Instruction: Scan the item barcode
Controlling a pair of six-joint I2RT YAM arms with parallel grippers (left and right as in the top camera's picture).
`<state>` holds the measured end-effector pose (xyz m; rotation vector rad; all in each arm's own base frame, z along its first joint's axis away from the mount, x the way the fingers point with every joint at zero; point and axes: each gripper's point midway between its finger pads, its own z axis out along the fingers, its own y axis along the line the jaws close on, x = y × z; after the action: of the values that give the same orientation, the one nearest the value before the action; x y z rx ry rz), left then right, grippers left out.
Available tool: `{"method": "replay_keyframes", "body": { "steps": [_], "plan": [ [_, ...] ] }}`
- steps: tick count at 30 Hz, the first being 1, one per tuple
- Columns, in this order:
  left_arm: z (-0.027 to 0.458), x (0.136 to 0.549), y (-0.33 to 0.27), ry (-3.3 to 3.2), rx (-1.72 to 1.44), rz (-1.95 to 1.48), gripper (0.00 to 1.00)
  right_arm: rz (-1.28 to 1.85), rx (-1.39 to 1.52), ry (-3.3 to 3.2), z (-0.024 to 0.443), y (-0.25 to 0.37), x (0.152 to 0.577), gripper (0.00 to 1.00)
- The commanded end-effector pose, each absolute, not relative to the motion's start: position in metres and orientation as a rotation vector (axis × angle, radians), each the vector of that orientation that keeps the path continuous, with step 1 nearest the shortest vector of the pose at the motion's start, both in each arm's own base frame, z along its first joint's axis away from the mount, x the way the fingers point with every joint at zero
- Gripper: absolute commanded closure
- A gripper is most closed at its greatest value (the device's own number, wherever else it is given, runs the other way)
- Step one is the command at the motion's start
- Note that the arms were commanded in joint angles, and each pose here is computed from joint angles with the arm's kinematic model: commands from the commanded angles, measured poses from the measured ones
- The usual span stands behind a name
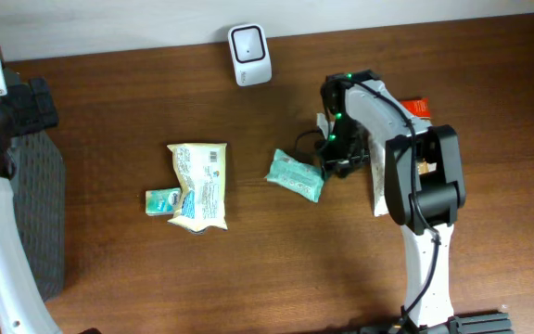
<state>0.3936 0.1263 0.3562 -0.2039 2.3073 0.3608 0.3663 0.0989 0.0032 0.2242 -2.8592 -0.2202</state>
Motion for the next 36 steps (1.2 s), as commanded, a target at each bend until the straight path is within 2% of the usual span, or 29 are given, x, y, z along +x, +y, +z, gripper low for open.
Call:
{"method": "replay_keyframes", "body": {
  "steps": [1,5,8,10,11,12,18,22,28,30,31,32,34,35,36],
  "plan": [
    [0.360,0.392,0.128,2.300,-0.190,0.371,0.01,-0.250,0.241,-2.937,0.002,0.106,0.383,0.59],
    [0.360,0.392,0.128,2.300,-0.190,0.371,0.01,-0.278,0.251,-3.021,0.008,0.108,0.407,0.59],
    [0.360,0.392,0.128,2.300,-0.190,0.371,0.01,-0.284,0.262,-3.044,0.038,0.106,0.419,0.59],
    [0.360,0.392,0.128,2.300,-0.190,0.371,0.01,-0.375,0.317,-3.035,0.061,0.107,0.421,0.49],
    [0.360,0.392,0.128,2.300,-0.190,0.371,0.01,-0.505,0.367,-3.012,0.072,0.113,0.420,0.32],
    [0.360,0.392,0.128,2.300,-0.190,0.371,0.01,-0.637,0.394,-2.982,0.079,0.117,0.418,0.26],
    [0.360,0.392,0.128,2.300,-0.190,0.371,0.01,-1.039,0.465,-2.782,0.066,0.133,0.385,0.24],
    [0.360,0.392,0.128,2.300,-0.190,0.371,0.01,-1.074,0.448,-2.737,0.036,0.140,0.368,0.25],
    [0.360,0.392,0.128,2.300,-0.190,0.371,0.01,-1.071,0.386,-2.716,-0.004,0.163,0.348,0.36],
    [0.360,0.392,0.128,2.300,-0.190,0.371,0.01,-1.036,0.386,-2.727,-0.009,0.167,0.347,0.44],
    [0.360,0.392,0.128,2.300,-0.190,0.371,0.01,-1.037,0.385,-2.727,-0.009,0.167,0.347,0.53],
    [0.360,0.392,0.128,2.300,-0.190,0.371,0.01,-1.036,0.370,-2.727,-0.009,0.166,0.348,0.69],
    [0.360,0.392,0.128,2.300,-0.190,0.371,0.01,-1.036,0.361,-2.729,-0.009,0.164,0.348,0.91],
    [0.360,0.392,0.128,2.300,-0.190,0.371,0.01,-1.049,0.357,-2.726,-0.008,0.165,0.349,0.96],
    [0.360,0.392,0.128,2.300,-0.190,0.371,0.01,-1.049,0.357,-2.726,-0.008,0.165,0.349,0.96]
  ]
}}
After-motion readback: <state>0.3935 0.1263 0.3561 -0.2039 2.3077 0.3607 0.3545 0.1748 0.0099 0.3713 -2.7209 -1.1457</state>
